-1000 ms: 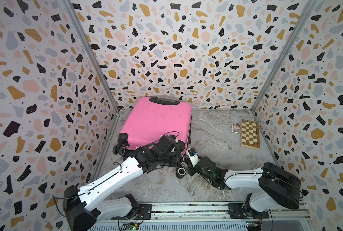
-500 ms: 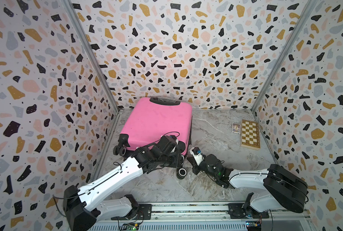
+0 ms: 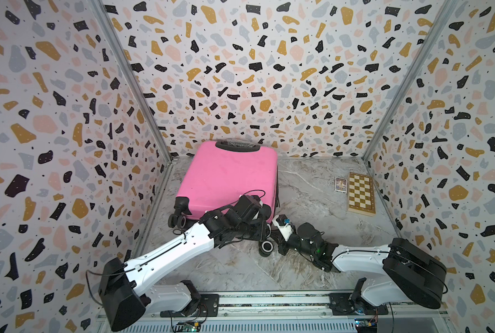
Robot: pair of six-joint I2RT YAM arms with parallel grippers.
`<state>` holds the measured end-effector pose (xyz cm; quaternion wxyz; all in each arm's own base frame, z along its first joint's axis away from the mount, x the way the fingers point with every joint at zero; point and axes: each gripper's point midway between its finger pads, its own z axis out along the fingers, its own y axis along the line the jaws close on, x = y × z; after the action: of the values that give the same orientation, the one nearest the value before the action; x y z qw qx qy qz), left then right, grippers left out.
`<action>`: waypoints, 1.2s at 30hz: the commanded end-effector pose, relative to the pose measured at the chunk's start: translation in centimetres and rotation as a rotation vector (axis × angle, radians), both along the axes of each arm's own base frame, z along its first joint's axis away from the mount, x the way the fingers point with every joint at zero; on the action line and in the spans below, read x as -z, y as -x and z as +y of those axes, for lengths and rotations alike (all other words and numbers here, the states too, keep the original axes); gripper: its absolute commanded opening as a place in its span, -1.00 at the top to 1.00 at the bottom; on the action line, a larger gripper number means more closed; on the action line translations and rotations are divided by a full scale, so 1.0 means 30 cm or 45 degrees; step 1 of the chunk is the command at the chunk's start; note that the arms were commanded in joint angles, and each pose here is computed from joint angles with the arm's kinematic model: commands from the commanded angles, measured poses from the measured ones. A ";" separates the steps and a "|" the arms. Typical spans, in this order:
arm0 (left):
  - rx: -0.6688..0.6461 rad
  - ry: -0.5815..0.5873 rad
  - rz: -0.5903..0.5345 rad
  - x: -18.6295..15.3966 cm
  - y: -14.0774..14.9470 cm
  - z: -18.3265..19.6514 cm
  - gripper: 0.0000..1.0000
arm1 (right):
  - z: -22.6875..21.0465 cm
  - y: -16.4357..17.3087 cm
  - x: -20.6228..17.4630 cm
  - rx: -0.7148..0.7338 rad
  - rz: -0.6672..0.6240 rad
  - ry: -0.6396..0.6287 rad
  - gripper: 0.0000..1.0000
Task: Close the suitcase zippers
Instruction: Zip the zipper on the suitcase.
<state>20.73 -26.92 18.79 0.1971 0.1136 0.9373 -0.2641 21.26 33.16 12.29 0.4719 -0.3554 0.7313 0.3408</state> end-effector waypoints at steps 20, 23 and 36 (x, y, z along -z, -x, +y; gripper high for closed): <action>0.277 0.540 -0.344 -0.270 -0.258 -0.479 1.00 | -0.069 0.064 -0.167 -0.154 0.207 -0.520 1.00; 0.296 0.526 -0.350 -0.264 -0.263 -0.489 1.00 | -0.102 0.067 -0.203 -0.182 0.208 -0.614 1.00; 0.423 0.513 -0.318 -0.319 -0.244 -0.533 0.85 | -0.078 0.079 -0.182 -0.270 0.310 -0.666 1.00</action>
<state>24.24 -37.93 19.31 0.1004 0.1332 0.9155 -0.3661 24.16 27.68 12.42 0.4414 -0.1366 0.7320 0.5007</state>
